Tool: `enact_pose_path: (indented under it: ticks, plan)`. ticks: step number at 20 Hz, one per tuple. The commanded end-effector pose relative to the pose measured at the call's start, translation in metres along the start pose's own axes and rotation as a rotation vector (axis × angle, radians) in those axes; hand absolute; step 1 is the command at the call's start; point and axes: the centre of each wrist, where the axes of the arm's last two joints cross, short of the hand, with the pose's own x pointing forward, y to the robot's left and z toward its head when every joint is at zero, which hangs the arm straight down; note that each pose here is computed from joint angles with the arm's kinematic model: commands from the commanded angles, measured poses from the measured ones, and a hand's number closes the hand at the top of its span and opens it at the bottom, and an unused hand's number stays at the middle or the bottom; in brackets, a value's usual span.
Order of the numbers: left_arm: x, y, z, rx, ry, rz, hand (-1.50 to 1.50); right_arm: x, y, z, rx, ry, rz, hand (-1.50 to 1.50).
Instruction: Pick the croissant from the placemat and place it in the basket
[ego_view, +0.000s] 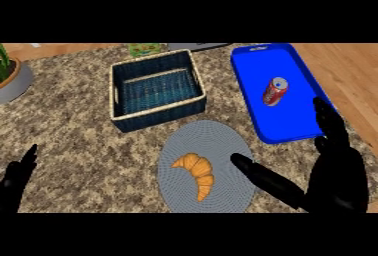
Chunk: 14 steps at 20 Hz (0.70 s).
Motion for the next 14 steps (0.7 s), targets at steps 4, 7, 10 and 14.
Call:
enact_pose_path:
  ticks: [4,7,10,14]
  plan:
    - [-0.004,0.0,0.005,0.039,0.021,0.001,0.0,0.024,-0.048,0.125,0.364,0.167,0.297,-1.5]
    - [-0.003,-0.004,0.006,0.032,0.012,-0.011,0.0,0.059,-0.058,0.16,0.485,0.14,0.329,-1.5]
    - [0.007,-0.012,0.005,0.012,-0.01,-0.007,0.0,0.097,-0.065,0.189,0.545,0.122,0.398,-1.5]
    - [0.021,-0.017,0.004,-0.024,-0.023,-0.012,0.0,0.15,-0.069,0.211,0.516,0.13,0.54,-1.5]
